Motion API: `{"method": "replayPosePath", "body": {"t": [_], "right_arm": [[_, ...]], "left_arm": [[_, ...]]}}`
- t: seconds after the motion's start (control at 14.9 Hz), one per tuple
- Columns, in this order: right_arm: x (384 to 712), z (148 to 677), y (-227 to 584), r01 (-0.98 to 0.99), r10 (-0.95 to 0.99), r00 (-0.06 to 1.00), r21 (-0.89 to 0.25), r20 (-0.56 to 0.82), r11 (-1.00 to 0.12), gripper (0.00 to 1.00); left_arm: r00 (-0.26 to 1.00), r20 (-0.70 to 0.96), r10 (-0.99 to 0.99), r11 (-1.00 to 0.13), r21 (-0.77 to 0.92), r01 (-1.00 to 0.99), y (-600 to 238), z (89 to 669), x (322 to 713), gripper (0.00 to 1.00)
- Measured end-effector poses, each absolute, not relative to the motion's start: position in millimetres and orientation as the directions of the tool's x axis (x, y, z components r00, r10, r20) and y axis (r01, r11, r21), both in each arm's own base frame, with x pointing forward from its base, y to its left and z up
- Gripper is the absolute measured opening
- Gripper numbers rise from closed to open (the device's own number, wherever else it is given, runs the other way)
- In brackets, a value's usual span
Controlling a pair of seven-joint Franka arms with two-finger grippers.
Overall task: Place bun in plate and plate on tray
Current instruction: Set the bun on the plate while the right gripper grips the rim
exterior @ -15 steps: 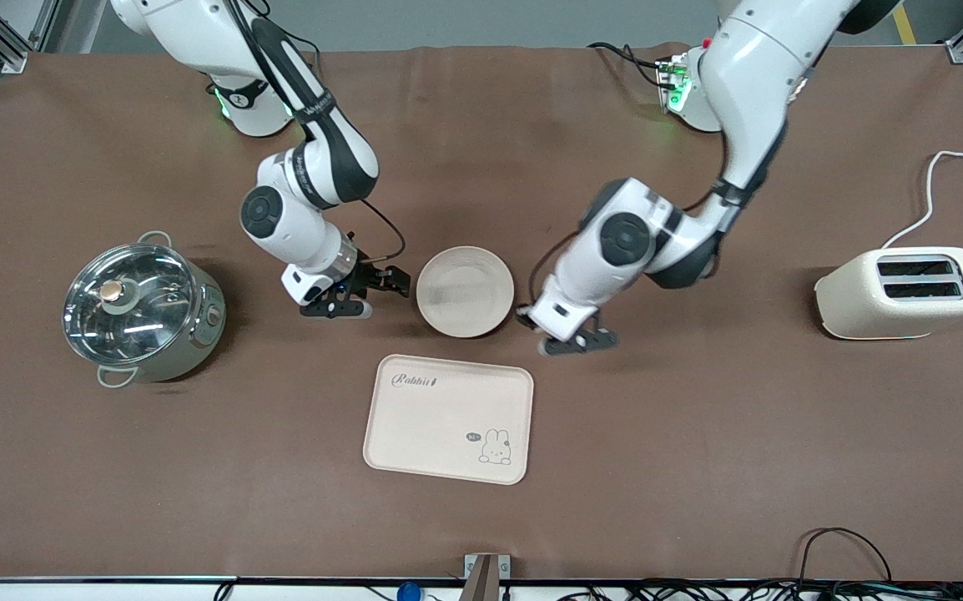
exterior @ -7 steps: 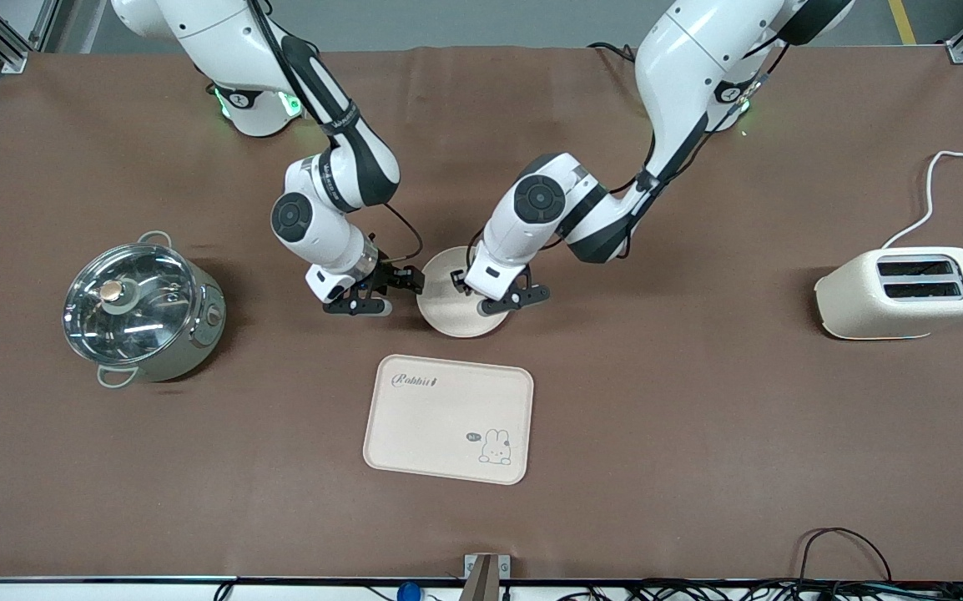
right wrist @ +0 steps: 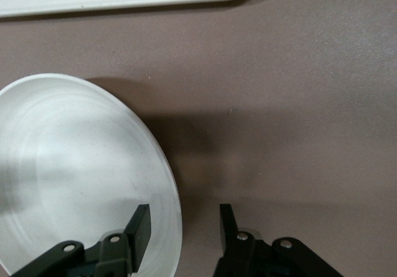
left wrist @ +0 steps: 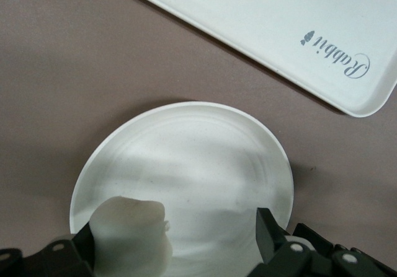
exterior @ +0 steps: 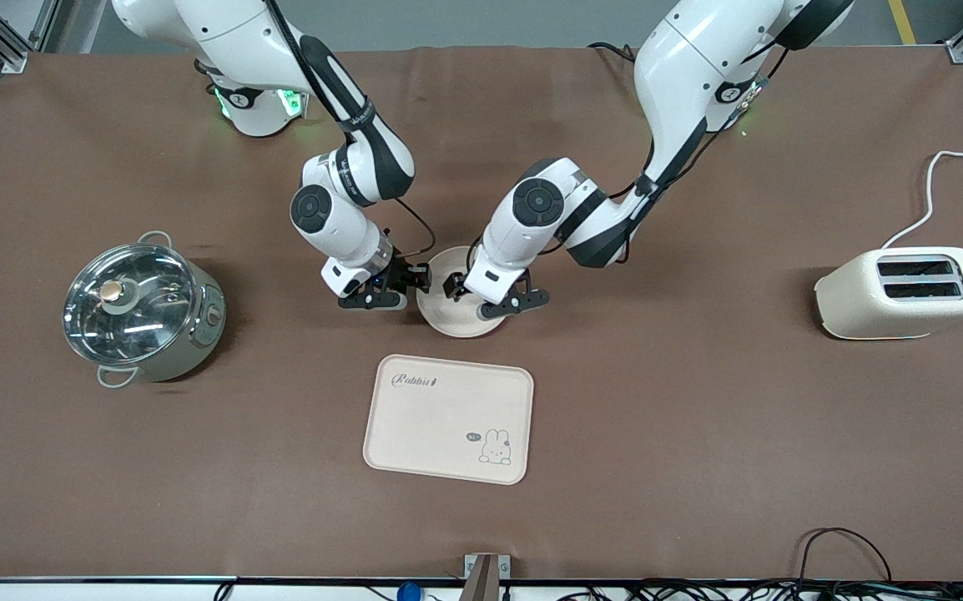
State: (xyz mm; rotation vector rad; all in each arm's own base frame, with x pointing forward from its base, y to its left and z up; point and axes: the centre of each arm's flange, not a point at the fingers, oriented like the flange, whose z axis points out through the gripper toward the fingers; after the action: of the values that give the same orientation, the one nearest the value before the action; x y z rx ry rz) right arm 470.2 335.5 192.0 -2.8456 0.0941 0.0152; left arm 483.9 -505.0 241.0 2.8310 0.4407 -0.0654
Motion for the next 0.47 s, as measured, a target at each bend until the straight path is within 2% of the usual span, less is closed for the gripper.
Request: {"method": "replayPosePath", "body": {"t": [0.13, 0.2, 0.27, 0.4, 0.47], "right_arm": [[469, 189, 338, -0.061, -0.06, 0.998, -0.288, -0.011, -0.956, 0.42], [468, 188, 339, -0.059, -0.059, 0.998, -0.288, -0.008, -0.956, 0.42], [468, 188, 340, -0.057, -0.06, 0.998, -0.288, -0.001, -0.956, 0.37], [468, 187, 341, -0.055, -0.06, 0.998, -0.288, 0.009, -0.956, 0.12], [467, 187, 342, -0.053, -0.059, 0.998, -0.289, 0.012, -0.956, 0.04]], "left_arm": [[0.95, -0.092, 0.298, -0.914, 0.259, 0.312, -510, 240, 478, 1.0], [0.948, -0.096, 0.305, -0.912, 0.257, 0.319, -513, 239, 475, 1.0], [0.947, -0.098, 0.306, -0.912, 0.256, 0.321, -516, 239, 472, 1.0], [0.947, -0.099, 0.307, -0.911, 0.256, 0.322, -517, 239, 470, 1.0], [0.946, -0.099, 0.308, -0.911, 0.255, 0.323, -517, 239, 471, 1.0]]}}
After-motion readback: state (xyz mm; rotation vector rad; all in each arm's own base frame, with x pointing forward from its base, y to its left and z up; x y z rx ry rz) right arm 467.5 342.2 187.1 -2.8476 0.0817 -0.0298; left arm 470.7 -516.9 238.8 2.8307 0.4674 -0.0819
